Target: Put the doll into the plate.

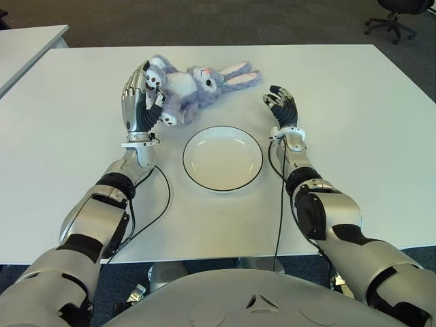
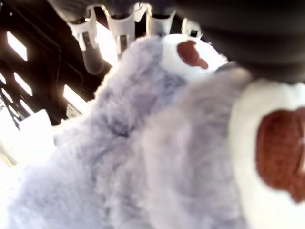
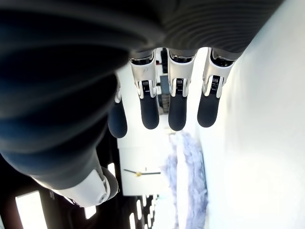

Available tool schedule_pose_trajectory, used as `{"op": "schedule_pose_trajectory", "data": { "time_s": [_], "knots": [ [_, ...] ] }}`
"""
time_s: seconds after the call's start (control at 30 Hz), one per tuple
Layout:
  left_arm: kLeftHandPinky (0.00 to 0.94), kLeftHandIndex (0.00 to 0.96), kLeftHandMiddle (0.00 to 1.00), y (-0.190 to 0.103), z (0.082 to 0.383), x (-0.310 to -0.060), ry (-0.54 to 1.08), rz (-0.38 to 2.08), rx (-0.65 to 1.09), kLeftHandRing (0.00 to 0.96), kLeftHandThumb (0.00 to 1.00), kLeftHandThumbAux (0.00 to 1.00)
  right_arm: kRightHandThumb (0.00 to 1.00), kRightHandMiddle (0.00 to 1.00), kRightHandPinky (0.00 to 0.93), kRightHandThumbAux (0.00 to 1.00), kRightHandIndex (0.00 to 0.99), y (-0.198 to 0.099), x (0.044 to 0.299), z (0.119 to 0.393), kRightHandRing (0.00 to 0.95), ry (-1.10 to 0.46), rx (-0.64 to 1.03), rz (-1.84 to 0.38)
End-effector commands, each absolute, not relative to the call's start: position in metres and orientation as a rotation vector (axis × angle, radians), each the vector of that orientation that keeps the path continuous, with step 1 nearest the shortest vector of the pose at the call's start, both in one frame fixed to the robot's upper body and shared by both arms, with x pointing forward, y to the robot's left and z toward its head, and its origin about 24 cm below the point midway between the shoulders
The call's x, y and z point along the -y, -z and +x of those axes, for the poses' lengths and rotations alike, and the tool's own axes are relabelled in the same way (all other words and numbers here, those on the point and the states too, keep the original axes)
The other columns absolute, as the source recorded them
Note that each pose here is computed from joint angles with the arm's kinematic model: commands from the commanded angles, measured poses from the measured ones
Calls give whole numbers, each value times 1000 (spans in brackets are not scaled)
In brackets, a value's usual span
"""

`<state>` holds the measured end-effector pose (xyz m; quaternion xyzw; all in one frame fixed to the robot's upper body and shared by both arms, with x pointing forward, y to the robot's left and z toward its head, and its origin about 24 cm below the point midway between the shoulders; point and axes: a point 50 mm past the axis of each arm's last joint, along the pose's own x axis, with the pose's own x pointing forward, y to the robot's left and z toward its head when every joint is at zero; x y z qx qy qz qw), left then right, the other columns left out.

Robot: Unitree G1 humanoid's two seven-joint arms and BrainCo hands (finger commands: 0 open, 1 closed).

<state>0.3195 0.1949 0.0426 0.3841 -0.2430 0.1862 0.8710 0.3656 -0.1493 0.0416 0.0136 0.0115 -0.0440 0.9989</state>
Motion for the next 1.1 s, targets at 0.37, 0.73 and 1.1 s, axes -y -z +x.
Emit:
{"op": "schedule_pose_trajectory", "data": {
  "time_s": [0.37, 0.73, 1.1],
  "knots": [
    [139, 99, 172, -5, 303, -195, -382, 890, 314, 162, 693, 325, 451, 173, 213, 762, 218, -2, 151, 343, 163, 102, -174, 49],
    [146, 102, 166, -8, 307, -197, -364, 913, 315, 161, 710, 321, 460, 172, 215, 761, 225, -3, 150, 344, 162, 105, -163, 51],
    [142, 93, 163, -10, 308, -198, -356, 930, 330, 157, 680, 316, 455, 176, 212, 755, 227, -4, 149, 344, 163, 103, -162, 56]
  ]
}}
